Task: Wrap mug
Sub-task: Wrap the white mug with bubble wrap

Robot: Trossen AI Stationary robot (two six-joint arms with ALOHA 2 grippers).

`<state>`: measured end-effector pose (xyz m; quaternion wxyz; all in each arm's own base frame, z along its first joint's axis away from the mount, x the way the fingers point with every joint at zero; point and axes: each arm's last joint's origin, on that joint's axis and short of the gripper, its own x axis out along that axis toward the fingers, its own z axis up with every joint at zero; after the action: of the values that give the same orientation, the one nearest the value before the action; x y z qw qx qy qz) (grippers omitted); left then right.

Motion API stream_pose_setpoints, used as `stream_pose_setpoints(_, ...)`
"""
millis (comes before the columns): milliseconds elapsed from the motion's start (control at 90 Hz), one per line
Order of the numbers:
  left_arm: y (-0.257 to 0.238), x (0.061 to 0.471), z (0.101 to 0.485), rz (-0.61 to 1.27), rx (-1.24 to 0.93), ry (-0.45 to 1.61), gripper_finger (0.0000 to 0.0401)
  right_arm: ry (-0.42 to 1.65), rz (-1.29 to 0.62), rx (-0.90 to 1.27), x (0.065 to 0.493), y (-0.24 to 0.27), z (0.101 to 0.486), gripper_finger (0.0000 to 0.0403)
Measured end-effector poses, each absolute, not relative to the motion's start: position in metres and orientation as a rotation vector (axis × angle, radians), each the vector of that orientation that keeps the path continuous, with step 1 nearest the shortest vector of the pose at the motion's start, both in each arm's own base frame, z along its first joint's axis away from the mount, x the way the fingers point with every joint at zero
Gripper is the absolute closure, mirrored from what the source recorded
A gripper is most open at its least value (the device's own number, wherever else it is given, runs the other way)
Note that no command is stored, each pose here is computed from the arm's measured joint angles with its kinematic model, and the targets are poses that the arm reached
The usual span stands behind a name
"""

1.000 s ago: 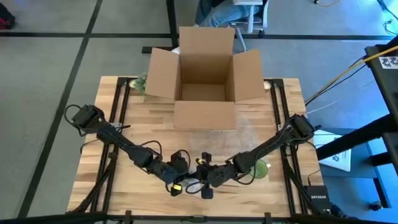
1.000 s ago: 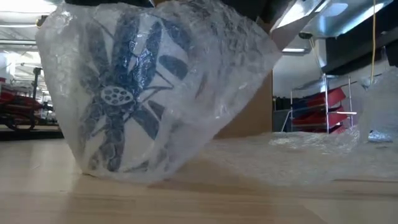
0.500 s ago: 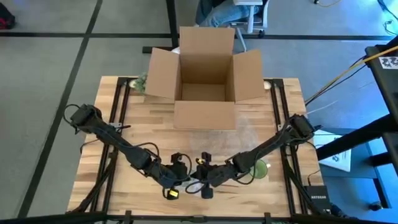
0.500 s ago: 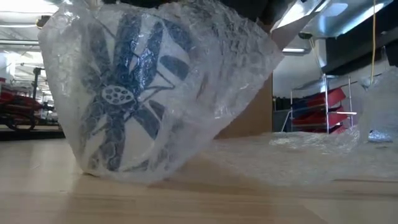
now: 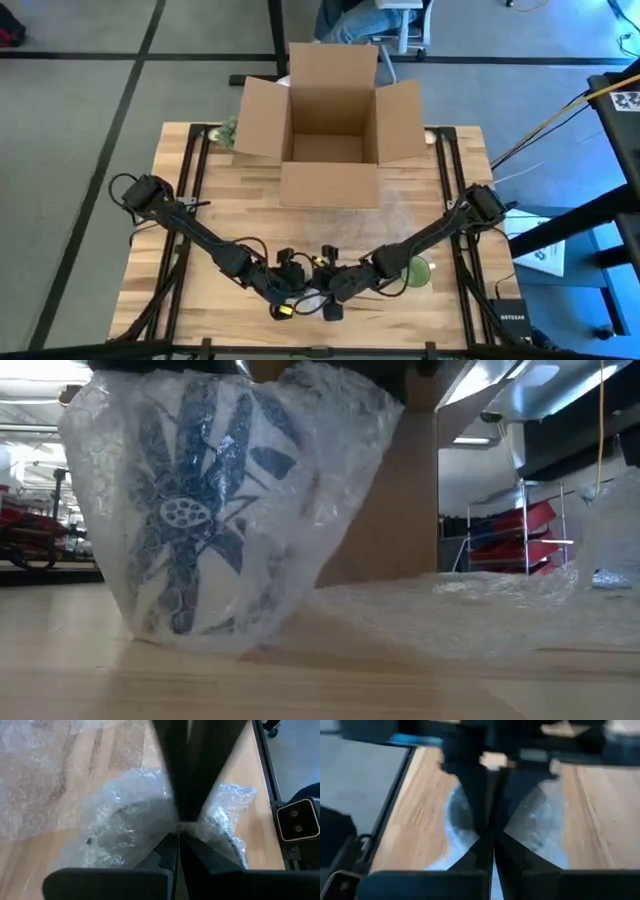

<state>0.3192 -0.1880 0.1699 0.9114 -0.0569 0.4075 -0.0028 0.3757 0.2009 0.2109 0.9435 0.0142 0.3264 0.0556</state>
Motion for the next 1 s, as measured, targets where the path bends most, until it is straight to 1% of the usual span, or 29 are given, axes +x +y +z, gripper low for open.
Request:
stream_pose_setpoints(133, -0.188, 0.322, 0.17, -0.017, -0.117, 0.822, 0.0401, 0.726, 0.108, -0.003, 0.38, 0.201, 0.225, 0.0402)
stream_pose_setpoints(211, -0.187, 0.323, 0.17, -0.018, -0.123, 0.813, 0.0401, 0.759, 0.133, 0.004, 0.385, 0.202, 0.221, 0.0402)
stream_pose_setpoints(300, -0.186, 0.324, 0.17, -0.019, -0.13, 0.802, 0.0401, 0.807, 0.148, 0.004, 0.389, 0.203, 0.206, 0.0402)
stream_pose_setpoints(456, -0.187, 0.324, 0.175, -0.043, -0.107, 0.786, 0.0401, 0.834, 0.133, 0.0, 0.394, 0.201, 0.194, 0.0402)
stream_pose_setpoints(633, -0.188, 0.309, 0.201, -0.064, -0.103, 0.737, 0.0401, 0.827, 0.125, -0.002, 0.395, 0.201, 0.194, 0.0402)
stream_pose_setpoints(767, -0.186, 0.292, 0.24, -0.076, -0.106, 0.649, 0.0401, 0.84, 0.128, -0.004, 0.394, 0.2, 0.193, 0.0402)
stream_pose_setpoints(833, -0.181, 0.278, 0.257, -0.039, -0.082, 0.641, 0.0401, 0.848, 0.127, -0.008, 0.393, 0.2, 0.192, 0.0402)
stream_pose_setpoints(1000, -0.159, 0.244, 0.268, 0.14, -0.005, 0.749, 0.0401, 0.858, 0.121, -0.015, 0.393, 0.2, 0.19, 0.0402)
